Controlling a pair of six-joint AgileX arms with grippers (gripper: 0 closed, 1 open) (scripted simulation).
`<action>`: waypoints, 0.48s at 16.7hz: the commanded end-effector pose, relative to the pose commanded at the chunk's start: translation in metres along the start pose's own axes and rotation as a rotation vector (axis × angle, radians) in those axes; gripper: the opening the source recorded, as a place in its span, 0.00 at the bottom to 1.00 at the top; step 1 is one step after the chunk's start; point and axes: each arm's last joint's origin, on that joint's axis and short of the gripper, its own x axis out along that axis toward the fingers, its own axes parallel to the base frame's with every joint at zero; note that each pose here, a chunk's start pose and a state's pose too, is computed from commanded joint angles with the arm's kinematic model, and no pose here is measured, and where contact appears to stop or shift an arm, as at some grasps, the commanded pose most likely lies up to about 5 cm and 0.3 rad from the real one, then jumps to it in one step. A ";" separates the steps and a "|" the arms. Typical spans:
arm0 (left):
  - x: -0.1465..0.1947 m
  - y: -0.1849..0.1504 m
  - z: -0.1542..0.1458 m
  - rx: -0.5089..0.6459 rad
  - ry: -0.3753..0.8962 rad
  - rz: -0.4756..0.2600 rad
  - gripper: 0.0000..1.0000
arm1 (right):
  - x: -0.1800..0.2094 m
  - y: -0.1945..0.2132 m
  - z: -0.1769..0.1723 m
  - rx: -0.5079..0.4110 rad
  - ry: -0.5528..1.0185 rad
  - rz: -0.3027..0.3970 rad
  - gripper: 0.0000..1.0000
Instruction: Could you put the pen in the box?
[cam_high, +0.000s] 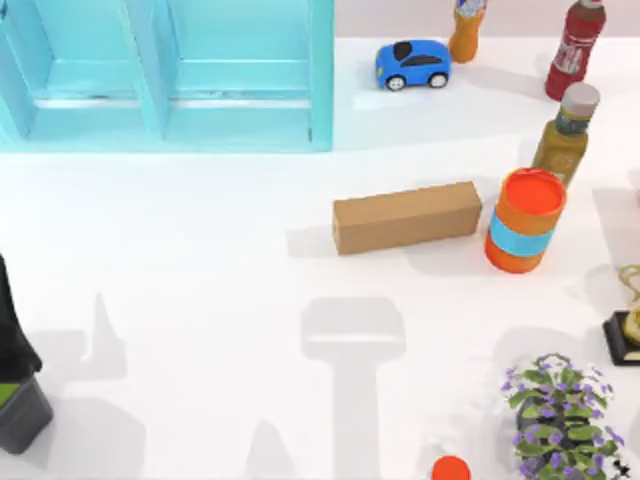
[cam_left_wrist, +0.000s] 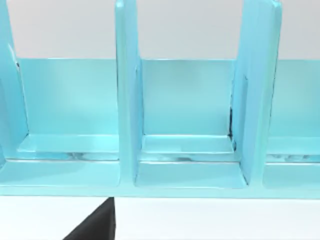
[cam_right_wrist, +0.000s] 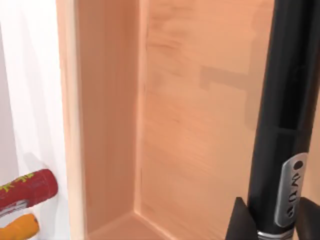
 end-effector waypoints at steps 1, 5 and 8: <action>0.000 0.000 0.000 0.000 0.000 0.000 1.00 | 0.006 0.000 -0.003 0.002 0.006 0.004 0.00; 0.000 0.000 0.000 0.000 0.000 0.000 1.00 | 0.030 -0.004 -0.017 0.026 0.033 -0.001 0.00; 0.000 0.000 0.000 0.000 0.000 0.000 1.00 | 0.040 -0.010 -0.018 0.049 0.015 -0.019 0.00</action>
